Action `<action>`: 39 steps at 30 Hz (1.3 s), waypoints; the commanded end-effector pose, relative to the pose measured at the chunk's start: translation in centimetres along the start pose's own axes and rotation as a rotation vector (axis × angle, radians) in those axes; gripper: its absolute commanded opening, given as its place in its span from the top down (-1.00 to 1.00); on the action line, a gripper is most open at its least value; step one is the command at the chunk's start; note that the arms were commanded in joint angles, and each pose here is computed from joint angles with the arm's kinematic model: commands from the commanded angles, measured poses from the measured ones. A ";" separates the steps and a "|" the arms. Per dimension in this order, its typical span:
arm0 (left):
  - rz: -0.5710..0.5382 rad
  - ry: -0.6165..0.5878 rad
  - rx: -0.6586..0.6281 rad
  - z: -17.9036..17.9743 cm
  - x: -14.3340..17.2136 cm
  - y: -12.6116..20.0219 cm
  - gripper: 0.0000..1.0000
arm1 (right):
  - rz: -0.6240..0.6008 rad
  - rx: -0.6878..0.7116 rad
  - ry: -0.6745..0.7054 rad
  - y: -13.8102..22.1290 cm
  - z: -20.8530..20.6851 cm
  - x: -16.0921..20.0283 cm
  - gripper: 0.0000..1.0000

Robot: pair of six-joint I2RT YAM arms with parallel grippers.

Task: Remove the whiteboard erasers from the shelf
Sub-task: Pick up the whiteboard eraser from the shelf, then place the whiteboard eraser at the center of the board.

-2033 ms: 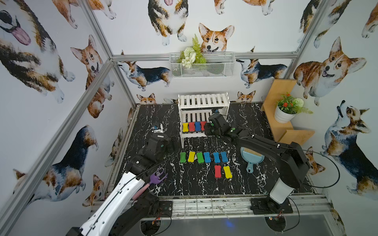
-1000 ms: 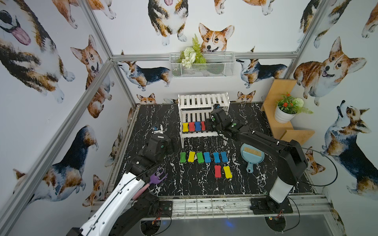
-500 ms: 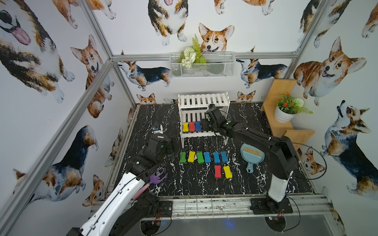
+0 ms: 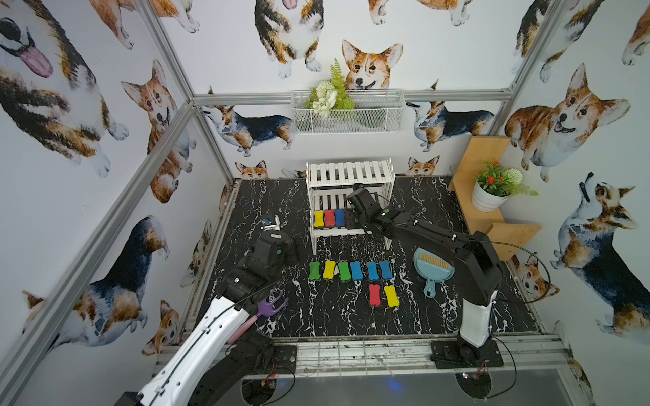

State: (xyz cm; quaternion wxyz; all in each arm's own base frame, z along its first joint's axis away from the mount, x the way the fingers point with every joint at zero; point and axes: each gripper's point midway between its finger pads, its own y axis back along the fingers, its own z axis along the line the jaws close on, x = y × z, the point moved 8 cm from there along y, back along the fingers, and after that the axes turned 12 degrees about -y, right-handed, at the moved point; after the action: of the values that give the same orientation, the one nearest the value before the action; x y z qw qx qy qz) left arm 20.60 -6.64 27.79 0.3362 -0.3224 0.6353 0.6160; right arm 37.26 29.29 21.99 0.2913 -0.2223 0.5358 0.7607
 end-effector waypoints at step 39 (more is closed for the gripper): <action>-0.046 0.019 0.030 0.0 -1.2 1.1 -0.99 | 0.508 -0.165 -0.387 11.7 -7.0 17.6 0.55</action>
State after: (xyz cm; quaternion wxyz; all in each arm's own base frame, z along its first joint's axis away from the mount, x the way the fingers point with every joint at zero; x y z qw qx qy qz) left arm 20.36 -6.47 29.12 0.3467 -0.3350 0.6361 0.6025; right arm 17.67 23.23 16.89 0.1908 -0.0117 0.4478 0.8735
